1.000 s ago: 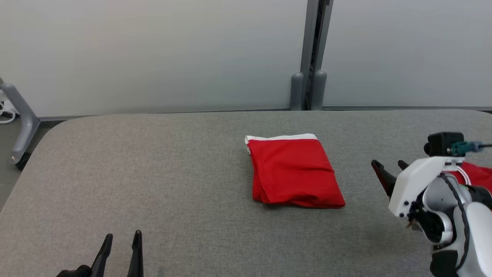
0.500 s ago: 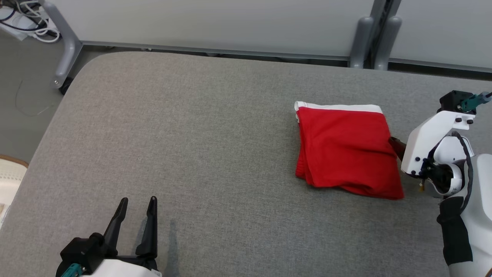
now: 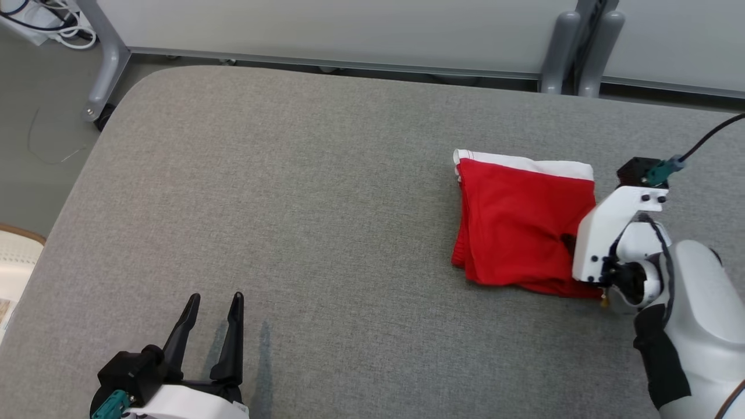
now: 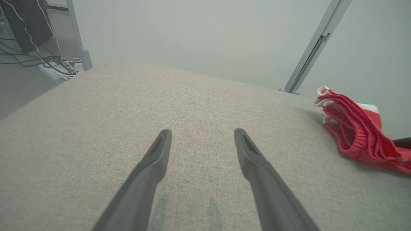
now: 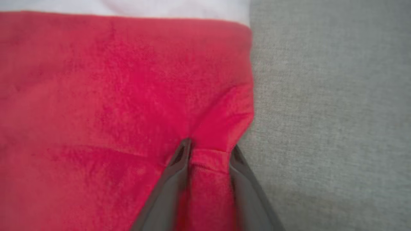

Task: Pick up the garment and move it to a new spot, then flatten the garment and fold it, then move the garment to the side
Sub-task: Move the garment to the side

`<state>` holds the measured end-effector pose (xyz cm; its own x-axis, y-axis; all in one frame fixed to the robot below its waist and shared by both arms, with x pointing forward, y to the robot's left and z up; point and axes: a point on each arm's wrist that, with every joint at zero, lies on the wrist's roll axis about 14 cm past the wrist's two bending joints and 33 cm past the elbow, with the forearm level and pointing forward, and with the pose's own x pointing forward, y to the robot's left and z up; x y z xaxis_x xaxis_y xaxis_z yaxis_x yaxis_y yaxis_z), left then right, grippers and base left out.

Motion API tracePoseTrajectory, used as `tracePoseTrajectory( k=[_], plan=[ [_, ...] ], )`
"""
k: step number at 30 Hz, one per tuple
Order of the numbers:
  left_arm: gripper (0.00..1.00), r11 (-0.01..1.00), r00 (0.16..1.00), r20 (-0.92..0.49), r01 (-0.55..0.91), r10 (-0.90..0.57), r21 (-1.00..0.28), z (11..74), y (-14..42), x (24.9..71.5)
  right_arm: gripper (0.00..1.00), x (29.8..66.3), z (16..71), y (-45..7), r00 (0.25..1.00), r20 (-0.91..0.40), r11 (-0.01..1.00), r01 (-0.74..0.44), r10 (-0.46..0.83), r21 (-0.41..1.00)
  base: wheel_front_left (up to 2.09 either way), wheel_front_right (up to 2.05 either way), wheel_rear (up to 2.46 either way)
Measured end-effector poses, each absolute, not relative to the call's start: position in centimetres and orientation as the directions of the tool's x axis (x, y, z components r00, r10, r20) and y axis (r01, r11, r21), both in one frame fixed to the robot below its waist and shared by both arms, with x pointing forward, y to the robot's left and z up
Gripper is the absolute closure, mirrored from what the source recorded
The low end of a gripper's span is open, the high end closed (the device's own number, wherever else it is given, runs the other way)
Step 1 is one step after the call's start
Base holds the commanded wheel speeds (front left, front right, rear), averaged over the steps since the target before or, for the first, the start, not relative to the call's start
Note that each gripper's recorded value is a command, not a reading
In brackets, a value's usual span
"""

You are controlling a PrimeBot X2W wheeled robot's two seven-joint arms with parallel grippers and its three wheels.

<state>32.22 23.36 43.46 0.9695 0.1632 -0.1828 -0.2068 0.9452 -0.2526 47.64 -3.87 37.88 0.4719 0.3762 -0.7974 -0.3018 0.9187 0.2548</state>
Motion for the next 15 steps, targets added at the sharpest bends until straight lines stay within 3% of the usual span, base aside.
tracePoseTrajectory(
  k=[6,15],
  plan=[
    [0.0,0.951,0.978,-0.162,-0.168,0.128,-0.261,43.9,22.5,32.8,1.0,48.4,40.4,-4.7,0.577,-0.735,0.926,-0.324,0.357,0.195,0.0,0.0,0.0],
    [0.0,0.957,0.993,-0.114,-0.069,0.038,-0.282,45.2,20.0,34.5,1.0,48.6,46.6,-10.0,0.735,-0.637,0.943,-0.33,0.231,-0.039,0.0,0.0,0.0]
  ],
)
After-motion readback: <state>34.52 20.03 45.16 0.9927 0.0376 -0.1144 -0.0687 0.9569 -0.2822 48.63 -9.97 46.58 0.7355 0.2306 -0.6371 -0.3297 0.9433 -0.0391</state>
